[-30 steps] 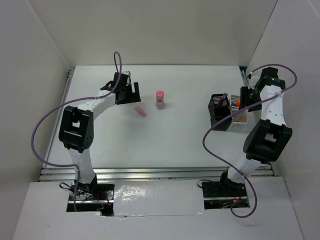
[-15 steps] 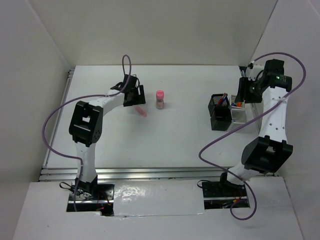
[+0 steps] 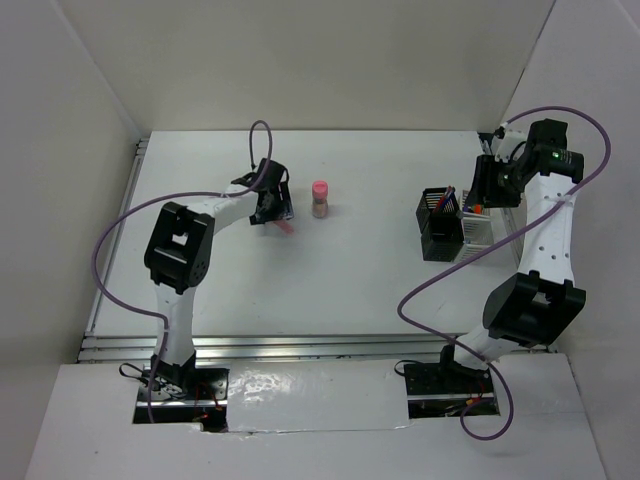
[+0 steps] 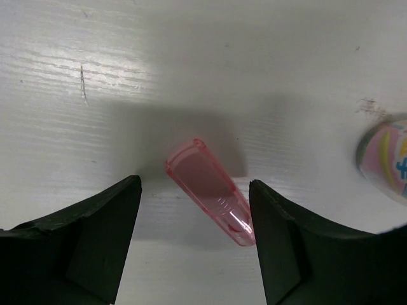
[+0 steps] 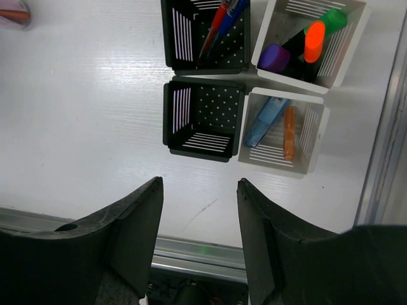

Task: Sort the stationery into containers
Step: Pick up the stationery from the center of the board.

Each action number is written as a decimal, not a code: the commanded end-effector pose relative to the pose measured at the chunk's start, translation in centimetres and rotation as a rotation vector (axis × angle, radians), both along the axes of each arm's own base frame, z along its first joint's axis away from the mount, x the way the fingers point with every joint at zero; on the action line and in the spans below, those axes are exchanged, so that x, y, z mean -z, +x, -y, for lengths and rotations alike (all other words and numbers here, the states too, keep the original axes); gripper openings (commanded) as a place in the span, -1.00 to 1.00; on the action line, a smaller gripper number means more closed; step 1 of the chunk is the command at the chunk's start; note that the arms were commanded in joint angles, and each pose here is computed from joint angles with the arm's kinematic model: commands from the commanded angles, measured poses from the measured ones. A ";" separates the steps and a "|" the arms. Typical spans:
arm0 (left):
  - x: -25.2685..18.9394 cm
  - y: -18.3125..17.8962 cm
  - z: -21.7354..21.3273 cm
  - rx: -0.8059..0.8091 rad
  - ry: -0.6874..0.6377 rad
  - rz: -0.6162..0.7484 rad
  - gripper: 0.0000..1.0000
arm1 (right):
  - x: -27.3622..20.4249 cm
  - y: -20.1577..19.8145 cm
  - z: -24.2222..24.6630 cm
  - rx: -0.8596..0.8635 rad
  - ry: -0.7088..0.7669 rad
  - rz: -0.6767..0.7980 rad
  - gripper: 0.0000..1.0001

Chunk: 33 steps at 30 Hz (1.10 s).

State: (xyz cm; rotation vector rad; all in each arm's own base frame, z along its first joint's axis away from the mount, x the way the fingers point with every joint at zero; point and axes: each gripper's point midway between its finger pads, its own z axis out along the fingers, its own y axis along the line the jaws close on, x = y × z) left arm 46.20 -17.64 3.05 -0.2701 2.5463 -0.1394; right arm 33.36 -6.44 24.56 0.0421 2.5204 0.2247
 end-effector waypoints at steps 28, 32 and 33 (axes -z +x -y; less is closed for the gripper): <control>4.6 -5.1 0.3 0.063 0.063 -0.134 0.12 | -2.8 -1.0 -3.6 -0.089 0.030 0.061 0.14; 4.9 -4.5 -0.5 0.046 0.086 -0.131 0.11 | -2.7 -0.9 -3.9 -0.100 0.033 0.059 0.14; 4.9 -4.4 -0.7 0.044 0.089 -0.129 0.13 | -2.6 -0.9 -3.9 -0.101 0.033 0.058 0.14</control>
